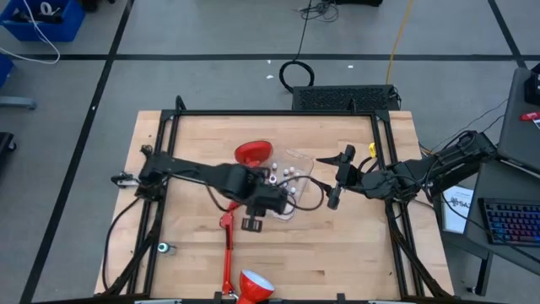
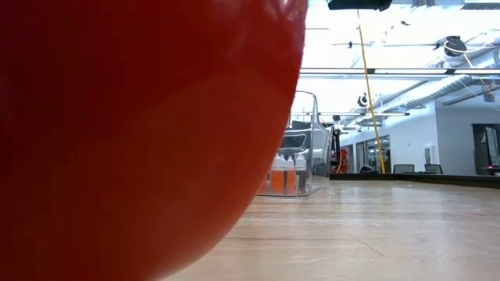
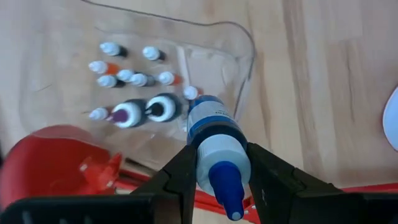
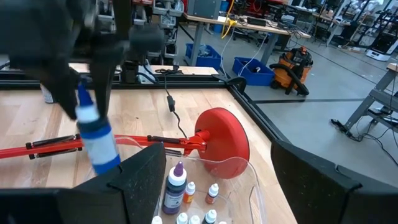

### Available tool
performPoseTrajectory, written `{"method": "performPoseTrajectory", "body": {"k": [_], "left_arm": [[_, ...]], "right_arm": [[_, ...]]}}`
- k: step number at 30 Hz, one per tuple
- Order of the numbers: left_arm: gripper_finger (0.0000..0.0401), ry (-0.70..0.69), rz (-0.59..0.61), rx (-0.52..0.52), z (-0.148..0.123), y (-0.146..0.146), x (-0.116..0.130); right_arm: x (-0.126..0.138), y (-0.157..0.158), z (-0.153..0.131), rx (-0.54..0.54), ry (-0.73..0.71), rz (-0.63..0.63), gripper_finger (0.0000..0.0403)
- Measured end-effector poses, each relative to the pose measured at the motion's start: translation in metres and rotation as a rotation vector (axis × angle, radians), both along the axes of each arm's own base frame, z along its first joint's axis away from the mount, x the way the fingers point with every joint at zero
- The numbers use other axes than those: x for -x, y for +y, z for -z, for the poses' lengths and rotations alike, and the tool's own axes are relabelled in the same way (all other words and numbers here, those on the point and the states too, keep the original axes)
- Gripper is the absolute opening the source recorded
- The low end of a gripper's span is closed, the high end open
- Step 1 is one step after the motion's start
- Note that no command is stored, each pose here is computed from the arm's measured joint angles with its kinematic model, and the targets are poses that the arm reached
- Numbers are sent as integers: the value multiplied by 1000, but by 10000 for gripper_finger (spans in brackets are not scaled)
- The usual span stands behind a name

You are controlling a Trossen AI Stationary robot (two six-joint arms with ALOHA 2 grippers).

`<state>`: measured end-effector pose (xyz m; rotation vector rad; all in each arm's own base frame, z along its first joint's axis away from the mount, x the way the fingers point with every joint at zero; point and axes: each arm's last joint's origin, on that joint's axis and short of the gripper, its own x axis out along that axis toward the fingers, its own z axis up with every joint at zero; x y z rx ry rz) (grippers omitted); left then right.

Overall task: Pick & Place food coloring
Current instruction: Put the large blue food coloring bottle into the transparent bin

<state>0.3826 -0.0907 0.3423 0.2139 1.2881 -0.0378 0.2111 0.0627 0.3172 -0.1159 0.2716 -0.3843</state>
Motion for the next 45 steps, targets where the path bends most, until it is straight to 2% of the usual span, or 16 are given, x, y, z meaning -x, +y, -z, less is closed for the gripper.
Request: {"method": "performPoseTrajectory", "body": {"k": [4, 12, 17, 23, 29, 36, 45], "left_arm": [[121, 47, 31, -8, 16, -2, -8], [121, 42, 22, -8, 26, 2, -14], [121, 38, 23, 37, 30, 6, -20], [121, 88, 29, 51, 47, 15, -30], [121, 117, 70, 138, 64, 31, -43], [121, 140, 40, 200, 76, 56, -52], [121, 167, 60, 294, 88, 63, -57]], "right_arm": [[0, 0, 0, 1, 1, 0, 279], [0, 0, 0, 0, 1, -1, 279], [0, 0, 0, 0, 1, -1, 279], [0, 0, 0, -1, 0, -2, 279], [0, 0, 0, -1, 0, -3, 279], [0, 0, 0, 2, 3, 0, 279], [0, 0, 1, 8, 9, 2, 279]]}}
